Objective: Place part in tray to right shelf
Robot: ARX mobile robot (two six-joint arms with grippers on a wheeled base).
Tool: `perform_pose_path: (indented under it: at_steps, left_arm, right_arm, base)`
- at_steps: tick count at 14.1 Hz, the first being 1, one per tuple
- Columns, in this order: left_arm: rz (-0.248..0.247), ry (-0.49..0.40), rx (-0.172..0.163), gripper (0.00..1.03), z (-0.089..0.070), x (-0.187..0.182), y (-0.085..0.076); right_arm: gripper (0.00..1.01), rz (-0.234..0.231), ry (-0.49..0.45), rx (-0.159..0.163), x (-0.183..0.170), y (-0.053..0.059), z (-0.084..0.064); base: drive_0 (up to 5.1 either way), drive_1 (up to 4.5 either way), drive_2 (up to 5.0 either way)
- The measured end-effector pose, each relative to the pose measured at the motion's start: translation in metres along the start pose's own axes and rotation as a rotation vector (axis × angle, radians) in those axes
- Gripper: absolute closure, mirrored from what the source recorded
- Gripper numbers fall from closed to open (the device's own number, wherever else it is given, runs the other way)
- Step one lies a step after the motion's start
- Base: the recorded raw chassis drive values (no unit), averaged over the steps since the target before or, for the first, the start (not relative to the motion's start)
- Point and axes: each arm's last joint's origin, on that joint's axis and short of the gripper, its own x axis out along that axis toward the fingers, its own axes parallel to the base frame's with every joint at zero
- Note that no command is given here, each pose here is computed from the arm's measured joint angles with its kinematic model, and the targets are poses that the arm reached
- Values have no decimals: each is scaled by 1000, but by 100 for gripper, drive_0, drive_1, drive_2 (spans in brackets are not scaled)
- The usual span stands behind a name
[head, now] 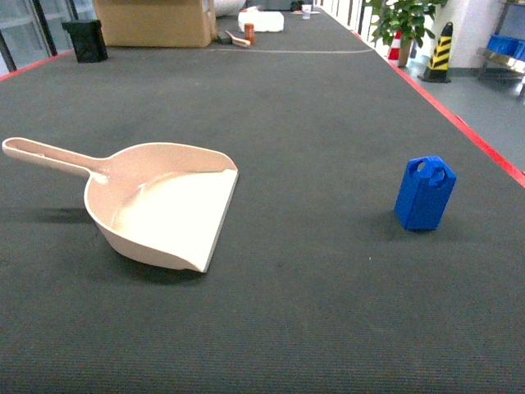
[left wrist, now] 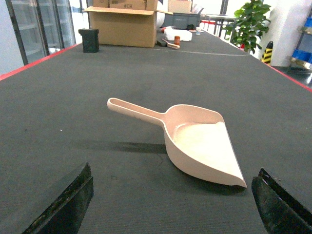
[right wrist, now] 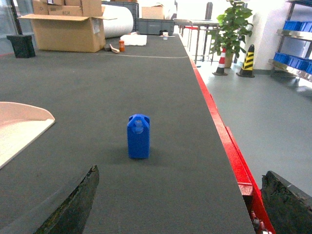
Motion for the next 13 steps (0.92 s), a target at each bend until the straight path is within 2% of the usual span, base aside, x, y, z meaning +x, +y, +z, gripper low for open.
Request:
perform_pose_path:
  at_steps: [5,6,7,8,9,10,12,13]
  left_arm:
    - [0,0,0,5,0,0,0]
    - [82,106,-31,5,-4,2,-3]
    - [134,147,-73,5,-5,7,-4]
    - [164,125,-136,5,-2,14,0]
    - [151,119,-236,5,-2,27,5]
    - [137,132,-312,5,-5,41,9]
    - [121,97,-496,5,2,80,17]
    - [101,89,-608,5,-1,105,20]
  right_arm:
    - [3,0,0,0,0,0,0]
    - [3,-1,0,0,0,0,0]
    - [3,1,0,0,0,0,0]
    - [3,0,0,0,0,0,0]
    - [3,0,0,0,0,0,0]
    - [3,0,0,0,0,0,0]
    - [3,0,0,0,0,0,0]
    - [3,0,0,0,0,0,0]
  base:
    - [0,0,0]
    - [0,0,0]
    - [0,0,0]
    - [0,0,0]
    - [0,0,0]
    - [0,0,0]
    - [0,0,0]
    - [0,0,0]
